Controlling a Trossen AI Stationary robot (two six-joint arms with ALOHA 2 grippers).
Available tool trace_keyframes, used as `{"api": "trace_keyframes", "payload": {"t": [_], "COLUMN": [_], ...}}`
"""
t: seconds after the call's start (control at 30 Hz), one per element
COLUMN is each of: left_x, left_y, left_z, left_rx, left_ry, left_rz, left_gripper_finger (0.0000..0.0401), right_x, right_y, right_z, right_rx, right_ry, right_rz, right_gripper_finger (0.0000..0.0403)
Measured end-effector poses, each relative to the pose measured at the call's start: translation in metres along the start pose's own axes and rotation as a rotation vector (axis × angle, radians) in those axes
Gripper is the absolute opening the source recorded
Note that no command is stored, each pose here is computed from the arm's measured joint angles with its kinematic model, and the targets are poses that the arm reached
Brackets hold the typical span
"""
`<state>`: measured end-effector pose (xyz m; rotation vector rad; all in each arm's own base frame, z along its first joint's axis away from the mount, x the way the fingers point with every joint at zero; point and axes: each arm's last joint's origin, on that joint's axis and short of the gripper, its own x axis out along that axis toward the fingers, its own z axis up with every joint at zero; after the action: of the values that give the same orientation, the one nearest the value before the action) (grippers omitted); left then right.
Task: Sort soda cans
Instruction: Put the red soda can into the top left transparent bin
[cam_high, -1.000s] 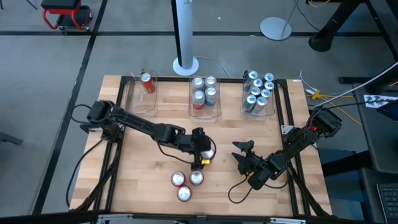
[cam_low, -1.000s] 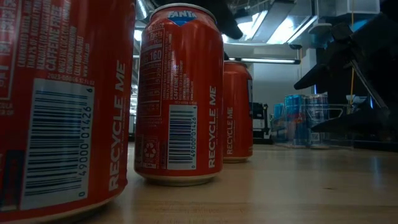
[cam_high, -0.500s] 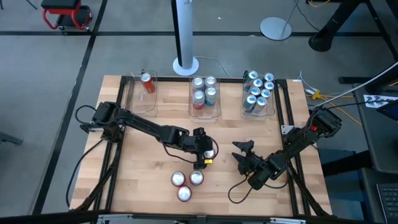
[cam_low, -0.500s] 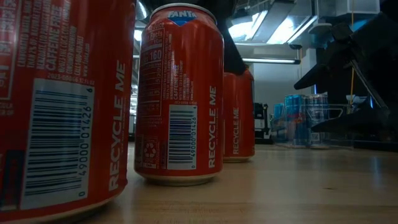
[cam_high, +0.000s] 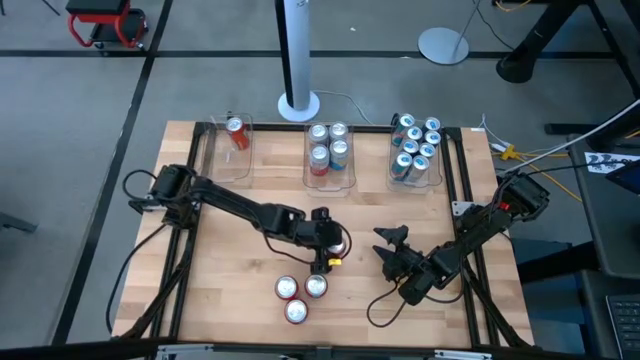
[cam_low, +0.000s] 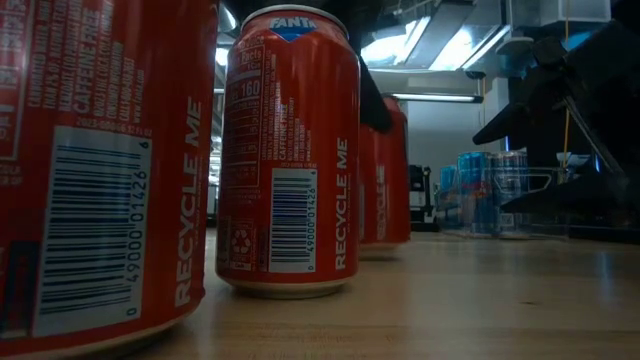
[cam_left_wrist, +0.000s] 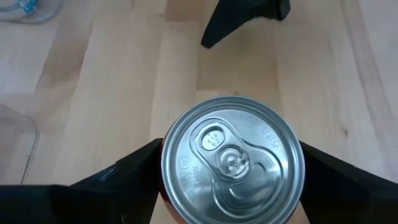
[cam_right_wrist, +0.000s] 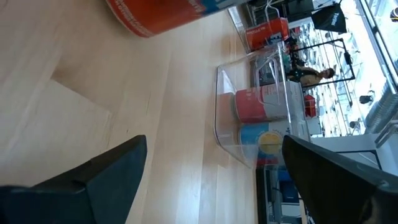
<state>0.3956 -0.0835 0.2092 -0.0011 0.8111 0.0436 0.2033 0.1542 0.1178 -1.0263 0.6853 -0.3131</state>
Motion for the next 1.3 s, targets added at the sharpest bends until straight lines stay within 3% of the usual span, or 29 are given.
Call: {"api": "trace_keyframes", "payload": {"t": [0.27,0.6,0.97,1.3], "left_x": [-0.024,-0.102,-0.190,-0.209], "left_y": [0.002,0.014,0.063,0.117], "left_z": [0.009,0.017,-0.002,-0.027], "left_rx": [-0.007,-0.040,-0.218,-0.365], "left_ry": [-0.039,-0.099,-0.103,0.055], "left_rz": [0.018,0.245,0.634,0.986], "left_gripper_finger": [0.0296,0.0296,0.0296,0.0296], "right_x": [0.000,0.000,0.000,0.000], "right_y": [0.000,0.000,0.000,0.000], "right_z": [0.000,0.000,0.000,0.000], "right_rx": [-0.002,-0.003,-0.001,-0.001], "right_ry": [0.001,0.001,0.000,0.000], "right_rz": [0.000,0.003,0.002,0.002], "right_gripper_finger": [0.0374,0.0374,0.0374,0.0374]}}
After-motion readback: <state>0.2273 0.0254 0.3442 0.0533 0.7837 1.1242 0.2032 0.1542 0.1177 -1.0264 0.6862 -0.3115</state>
